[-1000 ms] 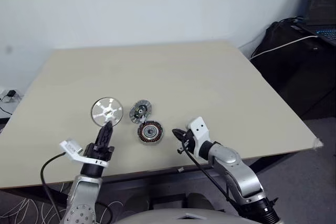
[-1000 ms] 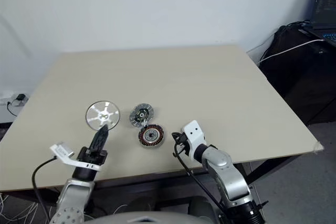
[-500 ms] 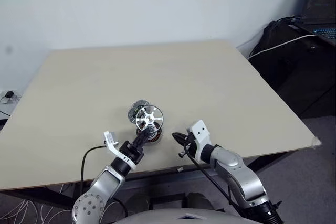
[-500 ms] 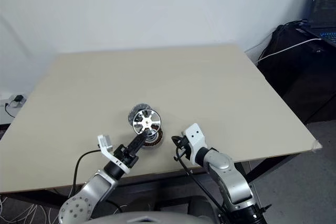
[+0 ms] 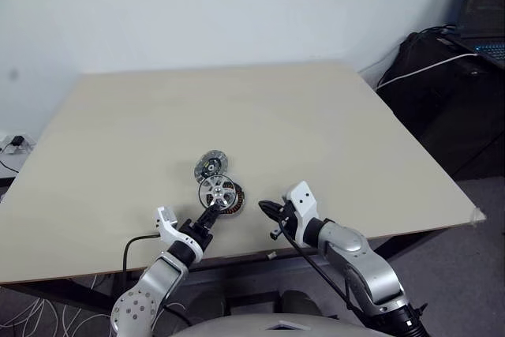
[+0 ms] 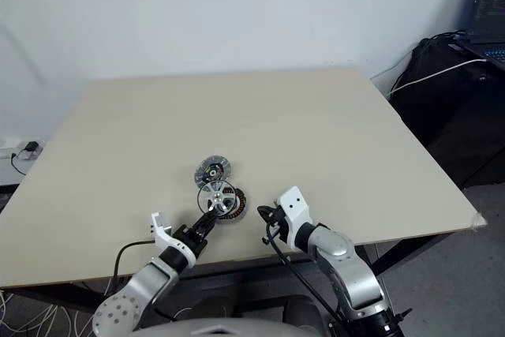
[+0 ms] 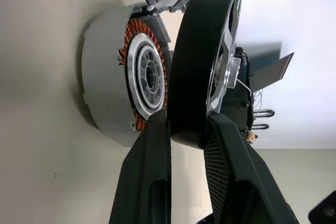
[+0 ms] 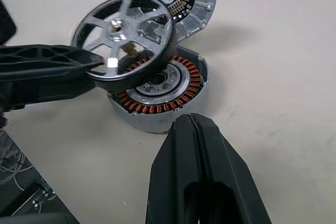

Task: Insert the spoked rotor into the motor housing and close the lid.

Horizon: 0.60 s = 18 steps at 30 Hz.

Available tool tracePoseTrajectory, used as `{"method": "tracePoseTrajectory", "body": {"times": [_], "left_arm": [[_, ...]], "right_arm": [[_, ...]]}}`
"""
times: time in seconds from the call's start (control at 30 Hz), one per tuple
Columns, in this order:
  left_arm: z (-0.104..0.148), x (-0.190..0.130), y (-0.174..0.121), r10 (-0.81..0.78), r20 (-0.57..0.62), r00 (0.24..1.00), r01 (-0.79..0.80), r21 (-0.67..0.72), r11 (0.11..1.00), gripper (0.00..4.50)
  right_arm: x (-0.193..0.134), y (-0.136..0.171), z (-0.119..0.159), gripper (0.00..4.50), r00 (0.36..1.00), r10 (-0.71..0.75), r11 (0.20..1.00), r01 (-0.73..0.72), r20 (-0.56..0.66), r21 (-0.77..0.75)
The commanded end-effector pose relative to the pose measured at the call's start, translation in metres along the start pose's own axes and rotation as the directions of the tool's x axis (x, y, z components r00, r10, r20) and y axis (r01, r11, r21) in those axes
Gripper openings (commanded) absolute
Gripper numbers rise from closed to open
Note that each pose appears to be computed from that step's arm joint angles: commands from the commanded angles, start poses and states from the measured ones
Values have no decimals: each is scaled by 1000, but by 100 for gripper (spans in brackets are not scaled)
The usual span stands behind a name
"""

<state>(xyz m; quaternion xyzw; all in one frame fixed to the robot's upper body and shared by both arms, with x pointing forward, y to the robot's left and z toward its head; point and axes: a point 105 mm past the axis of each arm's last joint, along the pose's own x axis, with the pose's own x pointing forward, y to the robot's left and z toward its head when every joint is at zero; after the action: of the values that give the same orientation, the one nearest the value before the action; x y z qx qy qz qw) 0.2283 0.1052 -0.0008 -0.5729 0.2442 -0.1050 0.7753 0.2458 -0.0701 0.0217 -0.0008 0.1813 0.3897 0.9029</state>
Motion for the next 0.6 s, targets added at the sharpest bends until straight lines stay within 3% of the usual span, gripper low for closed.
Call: {"method": "tracePoseTrajectory", "body": {"times": [0.03,0.6], "left_arm": [[1,7,-11,-52,-10,999,52,3,999,53],[-4,13,-4,-25,-50,998,24,-31,999,53]], "right_arm": [[1,1,16,0,999,14,1000,-12,50,-26],[2,-2,17,0,999,0,999,2,51,-41]]}}
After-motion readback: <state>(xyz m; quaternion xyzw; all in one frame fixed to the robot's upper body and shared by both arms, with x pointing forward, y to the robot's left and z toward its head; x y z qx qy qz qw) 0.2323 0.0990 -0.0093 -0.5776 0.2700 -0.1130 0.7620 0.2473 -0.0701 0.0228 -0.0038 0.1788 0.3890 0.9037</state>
